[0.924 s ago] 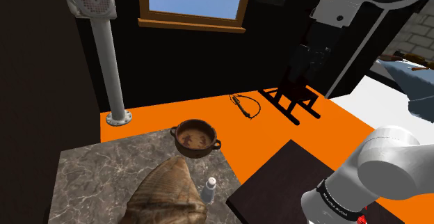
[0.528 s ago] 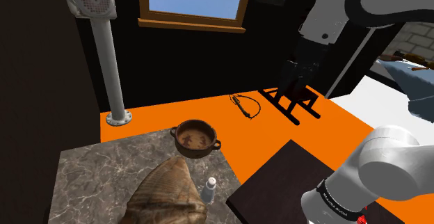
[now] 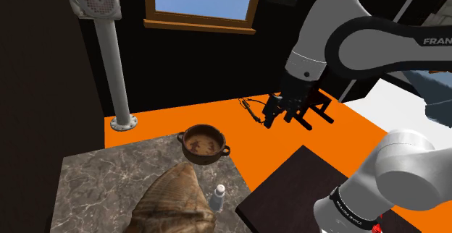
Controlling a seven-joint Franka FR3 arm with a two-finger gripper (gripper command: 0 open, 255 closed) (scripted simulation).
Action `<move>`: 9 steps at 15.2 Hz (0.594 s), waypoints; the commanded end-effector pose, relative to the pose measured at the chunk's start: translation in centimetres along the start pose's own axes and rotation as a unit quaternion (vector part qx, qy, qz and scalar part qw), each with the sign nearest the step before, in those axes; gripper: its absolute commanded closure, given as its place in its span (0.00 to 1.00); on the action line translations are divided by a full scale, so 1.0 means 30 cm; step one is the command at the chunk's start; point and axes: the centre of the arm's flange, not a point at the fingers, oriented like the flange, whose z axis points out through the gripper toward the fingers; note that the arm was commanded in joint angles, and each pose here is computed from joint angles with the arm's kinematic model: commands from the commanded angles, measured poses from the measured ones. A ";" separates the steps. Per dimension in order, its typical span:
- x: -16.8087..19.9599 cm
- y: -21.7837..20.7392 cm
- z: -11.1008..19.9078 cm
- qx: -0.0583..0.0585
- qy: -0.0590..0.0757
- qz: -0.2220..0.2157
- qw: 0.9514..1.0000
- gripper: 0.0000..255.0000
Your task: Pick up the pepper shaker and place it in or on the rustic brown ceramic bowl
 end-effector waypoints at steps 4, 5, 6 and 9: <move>-0.006 -0.133 0.173 0.004 0.002 0.003 1.000 0.00; -0.007 -0.158 0.209 0.004 0.002 0.004 1.000 0.00; -0.007 -0.183 0.245 0.005 0.002 0.004 1.000 0.00; -0.009 -0.258 0.352 0.006 0.002 0.006 1.000 0.00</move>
